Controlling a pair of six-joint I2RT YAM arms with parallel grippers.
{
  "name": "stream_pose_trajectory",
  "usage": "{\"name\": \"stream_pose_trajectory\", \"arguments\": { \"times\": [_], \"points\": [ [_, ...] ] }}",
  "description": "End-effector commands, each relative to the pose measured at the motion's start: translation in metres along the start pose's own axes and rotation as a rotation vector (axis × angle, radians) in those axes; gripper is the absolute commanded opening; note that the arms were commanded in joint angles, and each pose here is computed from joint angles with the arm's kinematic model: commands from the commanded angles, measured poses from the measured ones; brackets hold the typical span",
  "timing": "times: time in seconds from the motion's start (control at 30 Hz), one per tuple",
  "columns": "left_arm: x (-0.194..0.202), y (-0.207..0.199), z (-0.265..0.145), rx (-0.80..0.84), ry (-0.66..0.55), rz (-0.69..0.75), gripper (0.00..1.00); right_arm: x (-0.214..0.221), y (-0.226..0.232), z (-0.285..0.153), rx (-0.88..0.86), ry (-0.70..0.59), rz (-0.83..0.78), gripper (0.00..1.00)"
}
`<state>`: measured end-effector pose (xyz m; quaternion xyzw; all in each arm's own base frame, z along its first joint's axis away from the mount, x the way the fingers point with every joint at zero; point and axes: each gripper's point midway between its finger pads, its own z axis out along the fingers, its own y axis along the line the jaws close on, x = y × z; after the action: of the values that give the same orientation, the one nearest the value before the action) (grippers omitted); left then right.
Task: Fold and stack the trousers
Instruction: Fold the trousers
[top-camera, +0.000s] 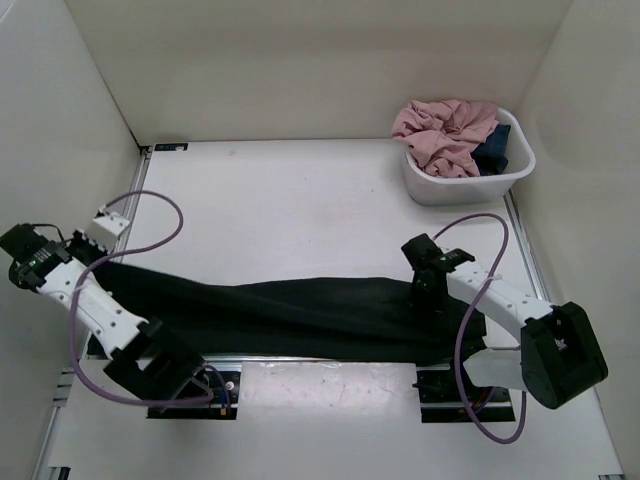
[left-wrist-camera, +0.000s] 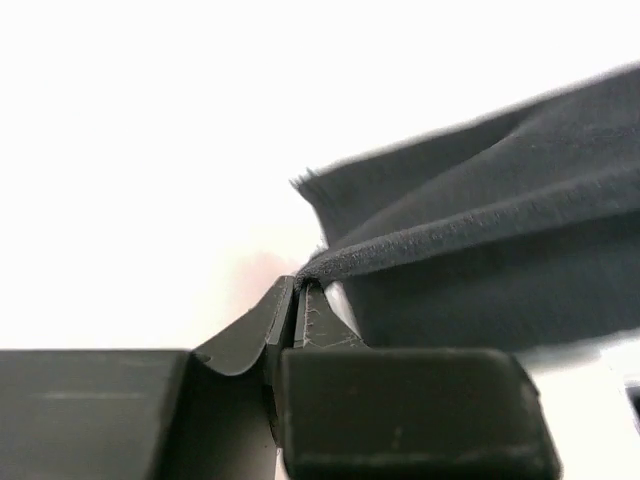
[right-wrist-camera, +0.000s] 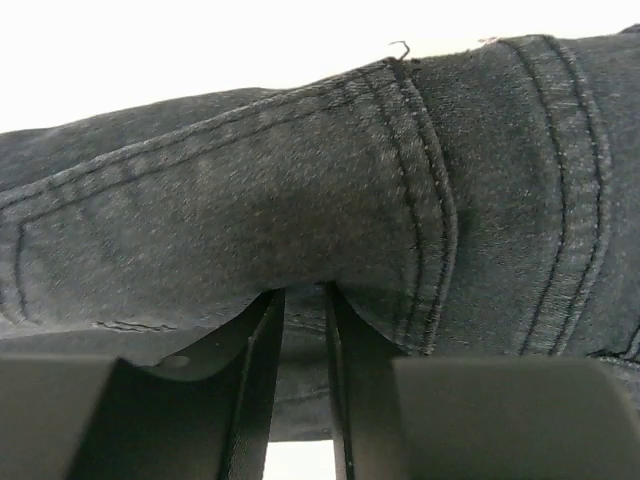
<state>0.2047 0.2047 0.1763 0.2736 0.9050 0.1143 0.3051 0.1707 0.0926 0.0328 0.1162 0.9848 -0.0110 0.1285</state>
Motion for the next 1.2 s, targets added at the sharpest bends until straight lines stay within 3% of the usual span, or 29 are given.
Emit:
{"name": "stream_pose_trajectory", "arguments": {
  "times": [0.0, 0.13, 0.3, 0.6, 0.9, 1.07, 1.17],
  "points": [
    [-0.074, 0.039, -0.037, -0.184, -0.252, 0.034, 0.15, 0.001, 0.000, 0.004, 0.010, 0.018, 0.035, 0.26],
    [-0.058, 0.037, -0.033, -0.186, -0.176, 0.085, 0.15, 0.014, -0.009, 0.013, 0.036, 0.047, 0.050, 0.24],
    [0.000, -0.013, 0.001, -0.074, -0.010, 0.210, 0.15, 0.042, -0.024, 0.025, 0.074, 0.116, 0.071, 0.20],
    [0.079, -0.040, 0.007, -0.024, 0.225, 0.358, 0.15, 0.059, -0.046, 0.027, 0.142, 0.150, 0.116, 0.19],
    [0.110, -0.028, 0.005, -0.009, 0.277, 0.356, 0.15, 0.060, -0.071, 0.027, 0.189, 0.189, 0.217, 0.16],
    [0.131, -0.070, 0.017, 0.074, 0.320, 0.381, 0.22, 0.055, -0.073, 0.027, 0.186, 0.186, 0.224, 0.16],
    [0.128, -0.067, 0.023, 0.006, 0.301, 0.391, 0.22, 0.040, -0.066, 0.017, 0.145, 0.145, 0.234, 0.16]
  ]
}}
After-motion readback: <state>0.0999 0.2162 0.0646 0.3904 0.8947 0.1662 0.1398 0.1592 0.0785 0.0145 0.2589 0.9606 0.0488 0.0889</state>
